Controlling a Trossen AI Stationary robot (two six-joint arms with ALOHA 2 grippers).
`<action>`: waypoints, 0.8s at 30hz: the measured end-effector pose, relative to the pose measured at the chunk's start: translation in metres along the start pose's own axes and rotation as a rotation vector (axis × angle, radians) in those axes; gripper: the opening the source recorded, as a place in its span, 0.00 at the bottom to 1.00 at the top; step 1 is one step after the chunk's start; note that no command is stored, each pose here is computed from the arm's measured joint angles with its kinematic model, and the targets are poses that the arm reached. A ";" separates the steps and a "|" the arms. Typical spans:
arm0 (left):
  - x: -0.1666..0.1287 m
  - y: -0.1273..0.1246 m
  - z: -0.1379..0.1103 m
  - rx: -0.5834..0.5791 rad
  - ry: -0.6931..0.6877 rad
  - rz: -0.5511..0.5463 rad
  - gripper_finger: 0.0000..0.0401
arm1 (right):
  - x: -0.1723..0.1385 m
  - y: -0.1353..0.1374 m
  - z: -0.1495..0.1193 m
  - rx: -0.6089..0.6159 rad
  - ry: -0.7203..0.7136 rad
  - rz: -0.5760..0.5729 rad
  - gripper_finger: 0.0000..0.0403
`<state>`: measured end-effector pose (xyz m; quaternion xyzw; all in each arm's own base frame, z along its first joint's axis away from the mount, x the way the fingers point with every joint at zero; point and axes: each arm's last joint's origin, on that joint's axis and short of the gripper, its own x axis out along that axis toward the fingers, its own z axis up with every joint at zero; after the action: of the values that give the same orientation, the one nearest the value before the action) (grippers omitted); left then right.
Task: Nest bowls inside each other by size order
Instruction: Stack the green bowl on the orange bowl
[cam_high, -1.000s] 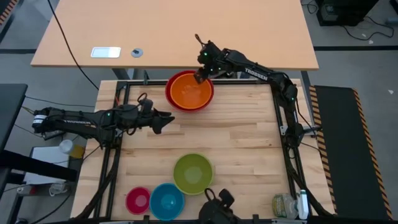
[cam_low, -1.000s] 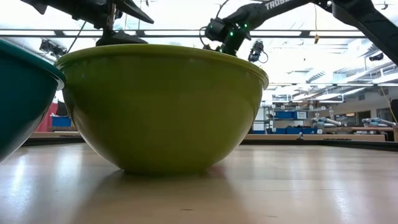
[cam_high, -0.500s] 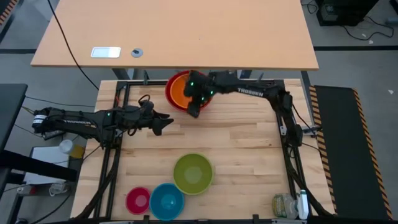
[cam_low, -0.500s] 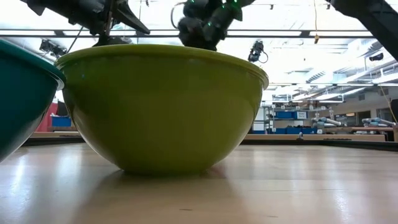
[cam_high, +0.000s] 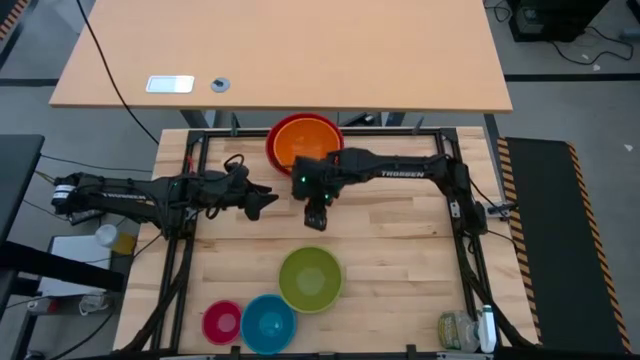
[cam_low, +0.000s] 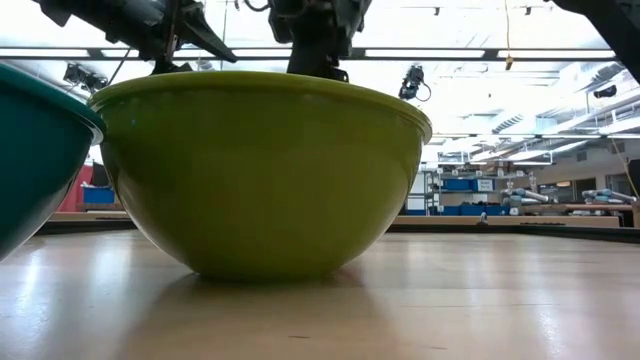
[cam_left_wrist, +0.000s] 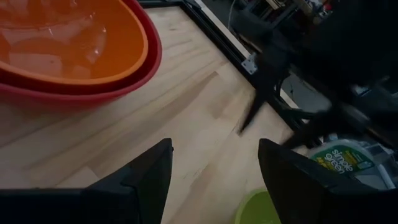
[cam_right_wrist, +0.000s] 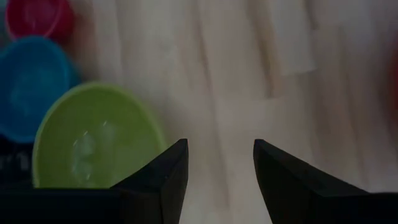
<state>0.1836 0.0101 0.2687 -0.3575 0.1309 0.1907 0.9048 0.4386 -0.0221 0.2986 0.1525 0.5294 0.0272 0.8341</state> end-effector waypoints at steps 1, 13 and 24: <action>0.000 0.001 0.001 -0.002 -0.002 0.003 0.60 | 0.002 0.004 -0.002 -0.009 0.010 0.004 0.47; 0.002 0.007 0.007 -0.024 -0.010 0.015 0.60 | 0.030 0.029 -0.032 -0.104 0.210 0.057 0.47; 0.003 0.010 0.011 0.004 -0.032 0.031 0.60 | 0.049 0.032 -0.043 -0.051 0.234 0.017 0.56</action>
<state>0.1827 0.0254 0.2693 -0.3508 0.1222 0.2100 0.9044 0.4252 0.0278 0.2481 0.1316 0.6210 0.0652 0.7699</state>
